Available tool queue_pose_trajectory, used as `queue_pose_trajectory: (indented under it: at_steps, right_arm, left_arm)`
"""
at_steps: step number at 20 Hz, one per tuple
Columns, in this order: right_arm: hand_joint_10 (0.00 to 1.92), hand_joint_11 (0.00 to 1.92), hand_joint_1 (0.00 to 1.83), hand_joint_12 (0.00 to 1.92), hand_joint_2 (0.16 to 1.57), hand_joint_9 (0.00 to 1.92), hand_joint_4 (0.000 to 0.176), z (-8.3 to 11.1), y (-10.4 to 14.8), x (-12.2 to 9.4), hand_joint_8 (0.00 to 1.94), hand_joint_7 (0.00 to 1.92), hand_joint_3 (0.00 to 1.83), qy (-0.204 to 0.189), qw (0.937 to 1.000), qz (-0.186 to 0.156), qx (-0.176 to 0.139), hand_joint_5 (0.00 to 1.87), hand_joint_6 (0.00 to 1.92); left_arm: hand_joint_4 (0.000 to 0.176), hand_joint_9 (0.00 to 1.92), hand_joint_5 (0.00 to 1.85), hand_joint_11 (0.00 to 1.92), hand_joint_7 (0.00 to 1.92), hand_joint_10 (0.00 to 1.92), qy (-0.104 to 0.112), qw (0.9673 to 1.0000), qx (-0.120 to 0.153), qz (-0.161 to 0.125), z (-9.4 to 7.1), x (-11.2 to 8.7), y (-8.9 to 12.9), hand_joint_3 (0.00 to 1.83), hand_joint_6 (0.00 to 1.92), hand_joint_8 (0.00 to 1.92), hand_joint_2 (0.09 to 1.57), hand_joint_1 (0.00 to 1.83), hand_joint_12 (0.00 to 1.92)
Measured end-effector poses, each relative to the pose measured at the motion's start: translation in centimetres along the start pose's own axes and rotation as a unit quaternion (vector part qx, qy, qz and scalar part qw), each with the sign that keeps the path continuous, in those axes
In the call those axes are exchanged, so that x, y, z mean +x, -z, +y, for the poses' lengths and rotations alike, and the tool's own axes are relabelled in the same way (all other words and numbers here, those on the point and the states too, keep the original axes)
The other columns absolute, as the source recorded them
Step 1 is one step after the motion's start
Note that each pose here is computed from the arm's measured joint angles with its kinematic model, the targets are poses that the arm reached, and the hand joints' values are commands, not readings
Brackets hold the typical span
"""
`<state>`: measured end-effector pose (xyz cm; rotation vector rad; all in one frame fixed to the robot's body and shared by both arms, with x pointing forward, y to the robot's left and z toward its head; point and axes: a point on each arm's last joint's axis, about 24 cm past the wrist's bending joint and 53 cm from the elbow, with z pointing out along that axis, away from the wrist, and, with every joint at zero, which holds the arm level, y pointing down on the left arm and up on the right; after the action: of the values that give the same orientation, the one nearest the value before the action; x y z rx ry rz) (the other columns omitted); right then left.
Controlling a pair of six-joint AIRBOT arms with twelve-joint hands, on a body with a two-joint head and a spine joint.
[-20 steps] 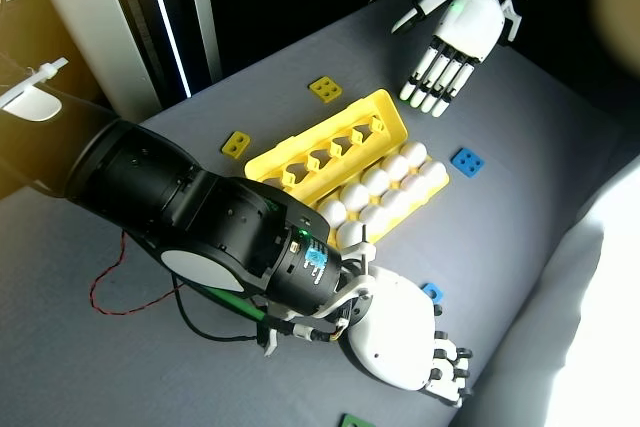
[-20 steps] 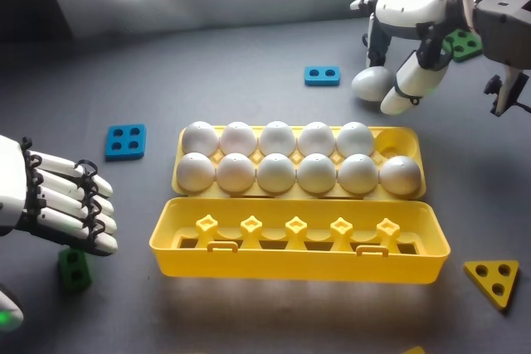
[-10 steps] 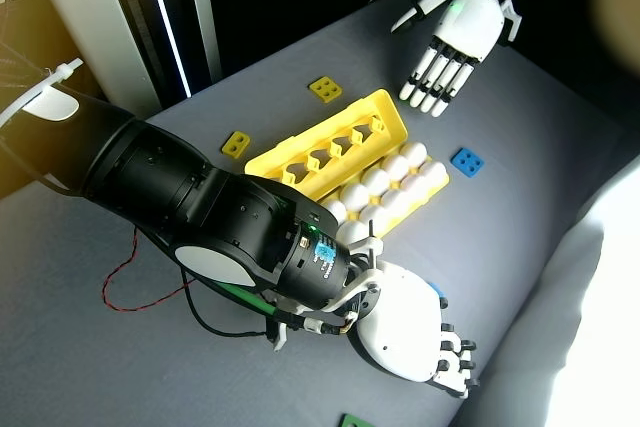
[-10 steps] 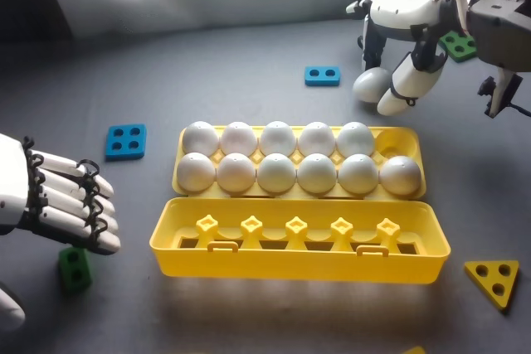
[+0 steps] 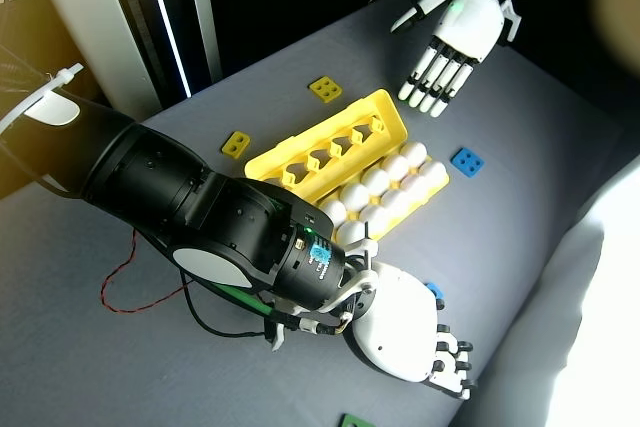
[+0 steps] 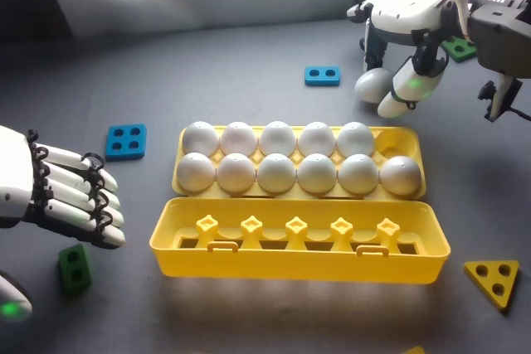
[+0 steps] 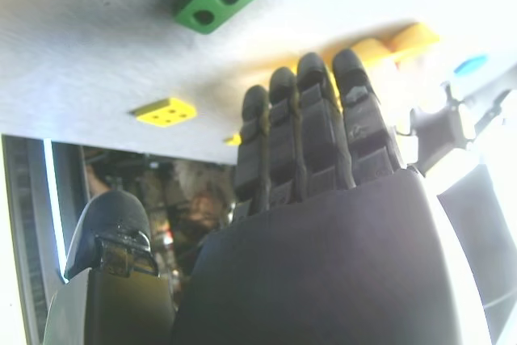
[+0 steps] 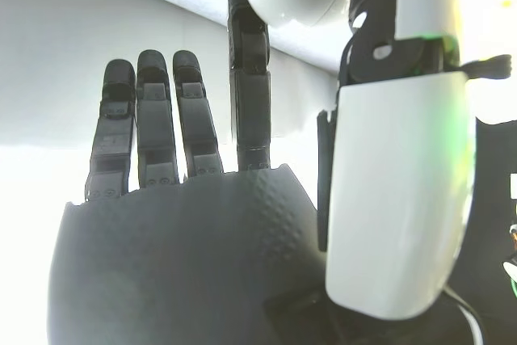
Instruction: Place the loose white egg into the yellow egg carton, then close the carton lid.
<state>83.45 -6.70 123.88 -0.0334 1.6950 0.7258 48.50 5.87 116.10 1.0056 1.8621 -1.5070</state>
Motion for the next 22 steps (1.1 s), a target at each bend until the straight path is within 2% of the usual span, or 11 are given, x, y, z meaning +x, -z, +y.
queue_pose_trajectory:
  at_steps: [3, 6, 7, 8, 11, 13, 15, 17, 18, 19, 22]
  right_arm:
    - [0.0, 0.0, 0.88, 0.23, 0.8, 0.16, 0.077, -0.01, 0.0, 0.02, 0.01, 0.18, 0.0, 0.0, 1.0, 0.0, 0.0, 1.04, 0.0]
    - [0.0, 0.0, 0.88, 0.2, 0.81, 0.14, 0.075, -0.01, 0.0, 0.02, 0.0, 0.17, 0.0, 0.0, 1.0, 0.0, 0.0, 1.04, 0.0]
    - [0.0, 0.0, 0.89, 0.2, 0.81, 0.13, 0.053, -0.01, 0.0, 0.02, 0.0, 0.17, 0.0, 0.0, 1.0, 0.001, 0.0, 1.05, 0.0]
    - [0.0, 0.0, 0.88, 0.17, 0.81, 0.13, 0.062, -0.02, 0.0, 0.05, 0.0, 0.17, 0.0, 0.0, 1.0, 0.001, 0.001, 1.05, 0.0]
    - [0.0, 0.0, 0.89, 0.2, 0.81, 0.13, 0.064, -0.04, 0.0, 0.08, 0.0, 0.18, 0.0, 0.0, 1.0, 0.002, 0.001, 1.06, 0.0]
    - [0.0, 0.0, 0.92, 0.18, 0.81, 0.12, 0.049, -0.04, 0.0, 0.08, 0.0, 0.18, 0.0, 0.0, 1.0, 0.002, 0.001, 1.08, 0.01]
    - [0.0, 0.0, 0.91, 0.18, 0.82, 0.12, 0.059, 0.17, -0.08, 0.18, 0.0, 0.19, 0.0, 0.0, 1.0, 0.002, -0.001, 1.11, 0.02]
    - [0.0, 0.0, 0.94, 0.13, 0.85, 0.12, 0.035, 0.35, -0.13, 0.11, 0.0, 0.21, 0.0, -0.001, 1.0, 0.002, -0.002, 1.16, 0.01]
    - [0.0, 0.0, 1.07, 0.11, 0.94, 0.12, 0.148, 0.35, -0.13, 0.11, 0.0, 0.23, 0.01, -0.001, 1.0, 0.002, -0.002, 1.36, 0.14]
    - [0.0, 0.0, 1.1, 0.1, 0.95, 0.12, 0.17, 0.34, -0.12, 0.07, 0.0, 0.23, 0.01, -0.001, 1.0, 0.001, -0.002, 1.4, 0.17]
    - [0.0, 0.0, 1.11, 0.05, 0.96, 0.14, 0.175, 0.35, -0.12, 0.05, 0.0, 0.26, 0.0, -0.001, 1.0, 0.002, -0.002, 1.41, 0.18]
  left_arm:
    - [0.0, 0.23, 0.27, 0.0, 0.28, 0.01, 0.002, 1.0, -0.001, 0.004, 0.03, 0.18, 0.0, 0.0, 0.0, 0.0, 1.15, 0.0, 0.4]
    - [0.0, 0.21, 0.23, 0.0, 0.25, 0.0, 0.001, 1.0, -0.001, 0.004, 0.04, 0.21, 0.0, 0.0, 0.0, 0.0, 1.15, 0.0, 0.34]
    - [0.0, 0.22, 0.24, 0.0, 0.26, 0.0, 0.002, 1.0, 0.0, 0.005, 0.04, 0.22, -0.08, 0.0, 0.0, 0.0, 1.15, 0.0, 0.33]
    - [0.0, 0.23, 0.25, 0.0, 0.27, 0.01, 0.002, 1.0, 0.001, 0.005, 0.03, 0.24, -0.17, 0.0, 0.01, 0.01, 1.15, 0.0, 0.38]
    - [0.0, 0.23, 0.25, 0.0, 0.27, 0.0, 0.003, 1.0, 0.0, 0.005, 0.1, 0.21, -0.12, 0.0, 0.0, 0.0, 1.16, 0.0, 0.36]
    - [0.0, 0.23, 0.25, 0.0, 0.27, 0.0, 0.003, 1.0, -0.001, 0.005, 0.19, 0.2, -0.08, 0.0, 0.0, 0.0, 1.16, 0.0, 0.34]
    - [0.0, 0.24, 0.26, 0.0, 0.29, 0.0, 0.003, 1.0, -0.001, 0.005, 0.25, 0.19, -0.17, 0.0, 0.0, 0.0, 1.17, 0.0, 0.34]
    - [0.0, 0.22, 0.25, 0.0, 0.28, 0.0, 0.003, 1.0, 0.001, 0.005, 0.18, 0.22, -0.25, 0.0, 0.0, 0.0, 1.17, 0.0, 0.27]
    - [0.0, 0.22, 0.25, 0.0, 0.27, 0.0, 0.003, 1.0, 0.001, 0.005, 0.2, 0.22, -0.25, 0.0, 0.0, 0.0, 1.16, 0.0, 0.29]
    - [0.0, 0.22, 0.26, 0.0, 0.27, 0.0, 0.003, 1.0, 0.001, 0.005, 0.17, 0.23, -0.27, 0.0, 0.0, 0.0, 1.16, 0.0, 0.29]
    - [0.0, 0.23, 0.27, 0.0, 0.29, 0.0, 0.002, 1.0, 0.002, 0.006, 0.12, 0.24, -0.29, 0.0, 0.01, 0.0, 1.16, 0.0, 0.3]
